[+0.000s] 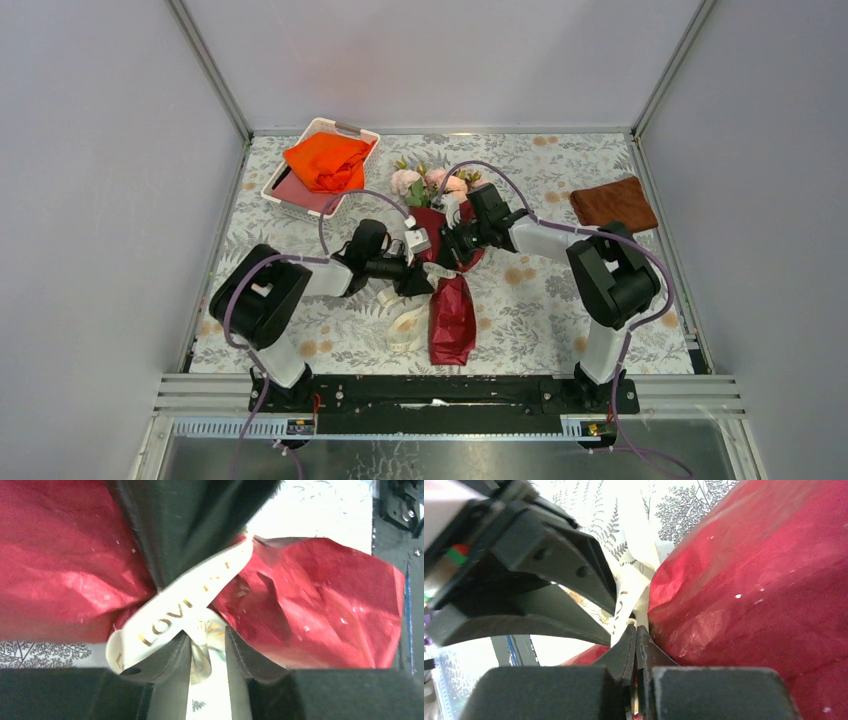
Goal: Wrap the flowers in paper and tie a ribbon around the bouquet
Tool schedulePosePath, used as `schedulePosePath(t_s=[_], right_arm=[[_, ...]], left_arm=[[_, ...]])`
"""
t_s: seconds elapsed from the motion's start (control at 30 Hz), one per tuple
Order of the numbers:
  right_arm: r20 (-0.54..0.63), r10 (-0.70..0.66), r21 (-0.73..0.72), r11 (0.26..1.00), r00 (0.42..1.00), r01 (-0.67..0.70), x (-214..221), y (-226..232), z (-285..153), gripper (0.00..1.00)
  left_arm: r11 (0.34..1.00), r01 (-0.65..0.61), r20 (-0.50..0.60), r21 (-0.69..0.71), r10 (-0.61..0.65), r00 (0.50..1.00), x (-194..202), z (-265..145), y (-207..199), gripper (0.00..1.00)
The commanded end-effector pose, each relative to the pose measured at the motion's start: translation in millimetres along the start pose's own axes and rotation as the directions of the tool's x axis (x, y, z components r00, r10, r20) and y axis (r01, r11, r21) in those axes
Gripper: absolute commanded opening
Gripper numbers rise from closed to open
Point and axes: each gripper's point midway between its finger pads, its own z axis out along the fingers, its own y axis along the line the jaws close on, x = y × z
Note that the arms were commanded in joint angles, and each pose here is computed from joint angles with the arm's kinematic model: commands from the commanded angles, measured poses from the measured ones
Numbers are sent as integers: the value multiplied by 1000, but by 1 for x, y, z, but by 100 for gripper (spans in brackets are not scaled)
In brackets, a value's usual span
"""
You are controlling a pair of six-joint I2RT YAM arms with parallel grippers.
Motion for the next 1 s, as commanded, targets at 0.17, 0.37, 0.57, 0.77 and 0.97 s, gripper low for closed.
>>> schedulePosePath(t_s=[0.17,0.37,0.57,0.77,0.97], right_arm=[[82,-40,76,996,996,34,-22,1,-17,0],[93,-57,102,994,994,47,-23,-1,-20,0],[97,-57,124,991,994,44,-19,-1,-24,0],[127,-83,135,989,988,66,-26,1,-28,0],[136,-85,140,988,987,66,-27,3,-30,0]], left_arm=[[936,-320,9,148,323,946,-7,-26,-35,50],[889,-422,51,176,420,906,-33,-44,-54,53],[839,-530,-244,123,544,803,-6,-73,-27,61],[845,-496,-407,203,533,742,39,-78,-29,72],[843,-513,-515,164,517,684,56,-82,-7,70]])
